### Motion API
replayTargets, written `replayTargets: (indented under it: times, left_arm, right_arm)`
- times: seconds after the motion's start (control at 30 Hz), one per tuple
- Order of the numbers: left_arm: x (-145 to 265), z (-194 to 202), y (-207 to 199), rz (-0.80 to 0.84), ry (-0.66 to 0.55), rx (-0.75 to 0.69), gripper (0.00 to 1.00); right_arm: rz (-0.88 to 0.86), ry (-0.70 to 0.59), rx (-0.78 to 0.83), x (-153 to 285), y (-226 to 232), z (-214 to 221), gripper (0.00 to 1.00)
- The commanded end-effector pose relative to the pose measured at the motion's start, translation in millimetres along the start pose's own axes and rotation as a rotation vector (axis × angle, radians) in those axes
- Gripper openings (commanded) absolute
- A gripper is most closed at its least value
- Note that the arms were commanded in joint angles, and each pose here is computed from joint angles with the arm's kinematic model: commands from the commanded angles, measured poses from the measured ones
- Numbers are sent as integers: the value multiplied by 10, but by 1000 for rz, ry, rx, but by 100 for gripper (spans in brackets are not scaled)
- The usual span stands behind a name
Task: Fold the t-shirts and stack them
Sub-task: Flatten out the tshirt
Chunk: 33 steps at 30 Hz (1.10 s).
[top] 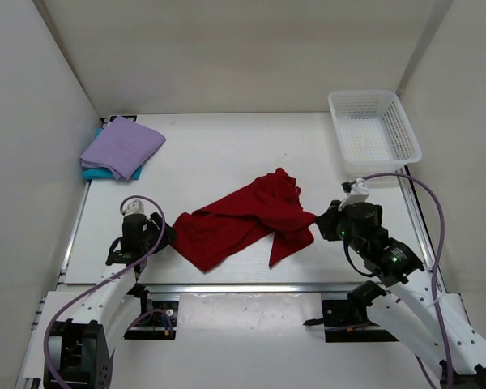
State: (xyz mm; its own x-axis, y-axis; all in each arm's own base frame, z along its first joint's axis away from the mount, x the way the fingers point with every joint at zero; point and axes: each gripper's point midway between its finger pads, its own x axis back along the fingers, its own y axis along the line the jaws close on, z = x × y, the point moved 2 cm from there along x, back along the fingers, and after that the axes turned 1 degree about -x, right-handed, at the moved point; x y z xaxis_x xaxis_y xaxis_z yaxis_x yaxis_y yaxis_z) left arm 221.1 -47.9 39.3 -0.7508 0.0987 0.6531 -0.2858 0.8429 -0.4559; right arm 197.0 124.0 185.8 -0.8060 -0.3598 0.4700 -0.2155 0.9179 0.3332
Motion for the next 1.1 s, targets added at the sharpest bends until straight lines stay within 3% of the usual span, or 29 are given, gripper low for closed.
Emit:
replayTargets:
  times: [0.0, 0.17, 0.2, 0.27, 0.3, 0.33, 0.43, 0.5, 0.63, 0.77, 0.83, 0.9, 1.07]
  left_arm:
    - [-9, -24, 24, -1, -14, 16, 68]
    - [-64, -44, -55, 37, -13, 48, 71]
    - [-73, -11, -74, 44, -2, 48, 68]
    - [-128, 71, -95, 54, 40, 48, 50]
    - [445, 1104, 565, -297, 532, 99, 44]
    - [-145, 110, -160, 81, 50, 41, 30]
    - [-146, -21, -245, 101, 10, 60, 7]
    - [-104, -223, -319, 117, -53, 67, 0]
    - [12, -589, -520, 183, -117, 103, 0]
    - [263, -1164, -930, 297, -188, 81, 0]
    - [415, -1439, -1177, 352, -206, 44, 0]
    - [695, -1909, -1368, 389, -308, 37, 0]
    - [1181, -2437, -1634, 461, -440, 11, 0]
  right_arm:
    - [70, -39, -68, 227, -198, -113, 0]
    - [96, -112, -100, 339, -420, -366, 1]
    - [59, -93, -101, 322, -388, -322, 0]
    - [7, -69, -120, 224, -306, -251, 0]
    - [-24, -43, -116, 164, -248, -174, 0]
    - [-14, -51, -117, 137, -246, -201, 0]
    - [-51, -12, -110, 35, -101, -147, 0]
    - [-74, -7, -94, -14, 5, -214, 1]
    - [-191, -67, -88, -37, 274, -670, 0]
    - [-263, -237, -66, 166, 485, -1589, 0]
    - [-257, -362, -18, 474, 613, -2134, 0]
    - [-221, -428, 7, 637, 655, -2444, 0]
    - [-187, -622, 81, 1325, 798, -3145, 0]
